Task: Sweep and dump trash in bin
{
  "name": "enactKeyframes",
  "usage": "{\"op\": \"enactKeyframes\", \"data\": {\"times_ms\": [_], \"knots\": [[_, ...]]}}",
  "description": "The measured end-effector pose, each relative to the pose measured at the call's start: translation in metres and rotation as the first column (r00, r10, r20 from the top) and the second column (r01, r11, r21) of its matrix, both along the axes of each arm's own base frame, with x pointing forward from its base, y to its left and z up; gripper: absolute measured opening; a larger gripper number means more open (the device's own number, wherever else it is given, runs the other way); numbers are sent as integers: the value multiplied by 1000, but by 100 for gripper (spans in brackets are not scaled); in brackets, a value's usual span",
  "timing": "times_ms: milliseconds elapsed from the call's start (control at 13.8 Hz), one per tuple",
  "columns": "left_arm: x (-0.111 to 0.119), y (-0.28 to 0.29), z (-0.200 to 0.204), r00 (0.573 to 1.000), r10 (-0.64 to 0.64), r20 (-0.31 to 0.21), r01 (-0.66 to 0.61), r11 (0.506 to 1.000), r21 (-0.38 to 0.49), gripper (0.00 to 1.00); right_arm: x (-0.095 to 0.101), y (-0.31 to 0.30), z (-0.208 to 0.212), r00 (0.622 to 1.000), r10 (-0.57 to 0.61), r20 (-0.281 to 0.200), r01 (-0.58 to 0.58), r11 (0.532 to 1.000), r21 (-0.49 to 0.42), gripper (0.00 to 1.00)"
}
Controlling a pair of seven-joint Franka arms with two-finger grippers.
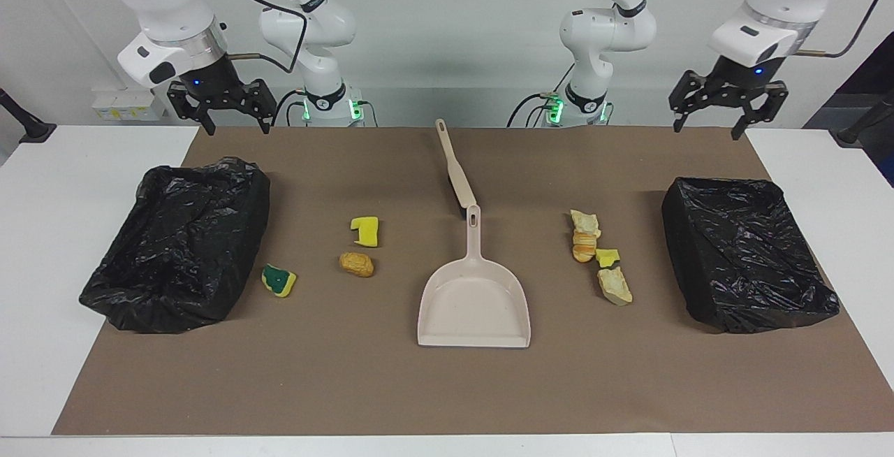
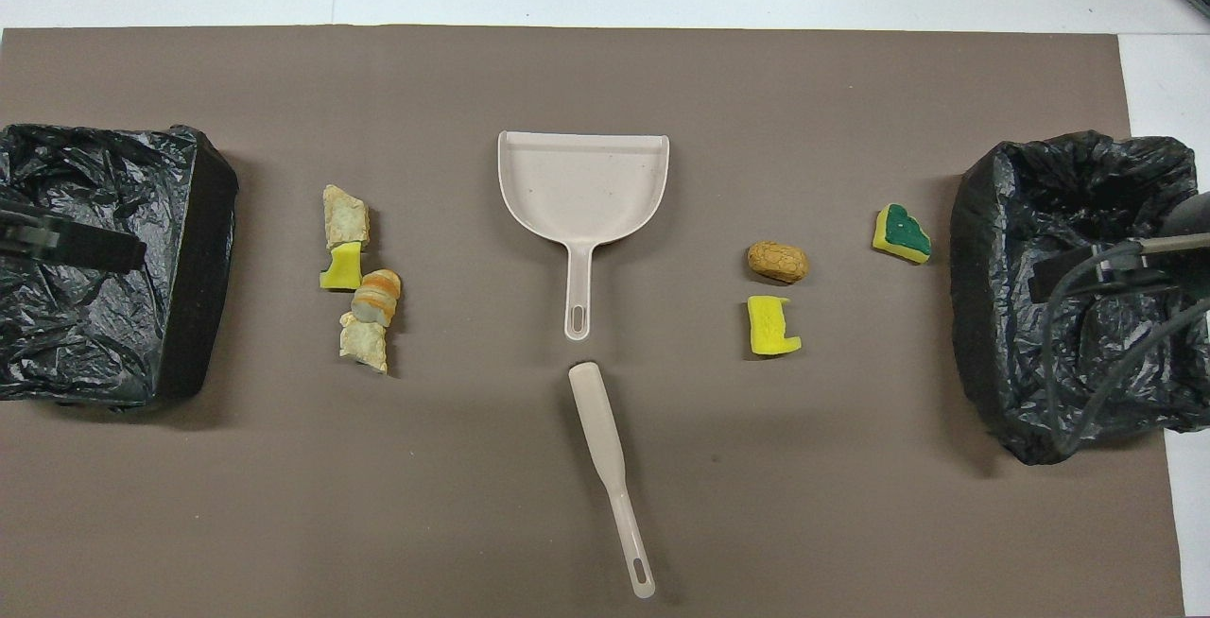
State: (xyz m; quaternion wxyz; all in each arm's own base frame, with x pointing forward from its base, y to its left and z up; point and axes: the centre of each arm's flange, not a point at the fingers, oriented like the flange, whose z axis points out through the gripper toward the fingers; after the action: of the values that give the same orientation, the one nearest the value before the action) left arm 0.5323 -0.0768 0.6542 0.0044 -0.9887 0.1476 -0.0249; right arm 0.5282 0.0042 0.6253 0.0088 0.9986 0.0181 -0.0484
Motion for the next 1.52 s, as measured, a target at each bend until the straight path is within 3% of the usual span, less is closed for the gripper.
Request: {"op": "enactKeyframes", "data": {"times_ms": [218, 508, 653, 871, 1089, 1306, 1524], "knots": [[-20, -68, -40, 999, 5, -45, -5, 1000, 6, 100, -4, 5, -2, 999, 10, -33, -10, 1000, 0, 100], [-55, -177, -115, 998, 63, 30, -62, 997, -41, 100, 2, 11, -4, 1000, 20, -4, -20, 1000, 5, 100], [-61, -211, -140, 992, 106, 69, -100, 992, -83, 100, 11, 29, -12, 1000, 25, 10, -25, 1000, 3, 100], [-77, -260, -175, 989, 144, 37, -141, 987, -80, 100, 33, 67, -43, 1000, 5, 15, -5, 1000, -2, 100], [-137, -329, -216, 981, 194, -20, -194, 980, -38, 100, 59, 92, -88, 999, -54, -3, 54, 998, 26, 100], [-200, -366, -248, 970, 239, -46, -239, 971, -2, 100, 76, 147, -117, 988, -151, -8, 152, 988, 11, 100], [-241, -378, -271, 958, 278, -77, -279, 960, -7, 100, 84, 195, -130, 982, -189, 9, 188, 982, 11, 100]]}}
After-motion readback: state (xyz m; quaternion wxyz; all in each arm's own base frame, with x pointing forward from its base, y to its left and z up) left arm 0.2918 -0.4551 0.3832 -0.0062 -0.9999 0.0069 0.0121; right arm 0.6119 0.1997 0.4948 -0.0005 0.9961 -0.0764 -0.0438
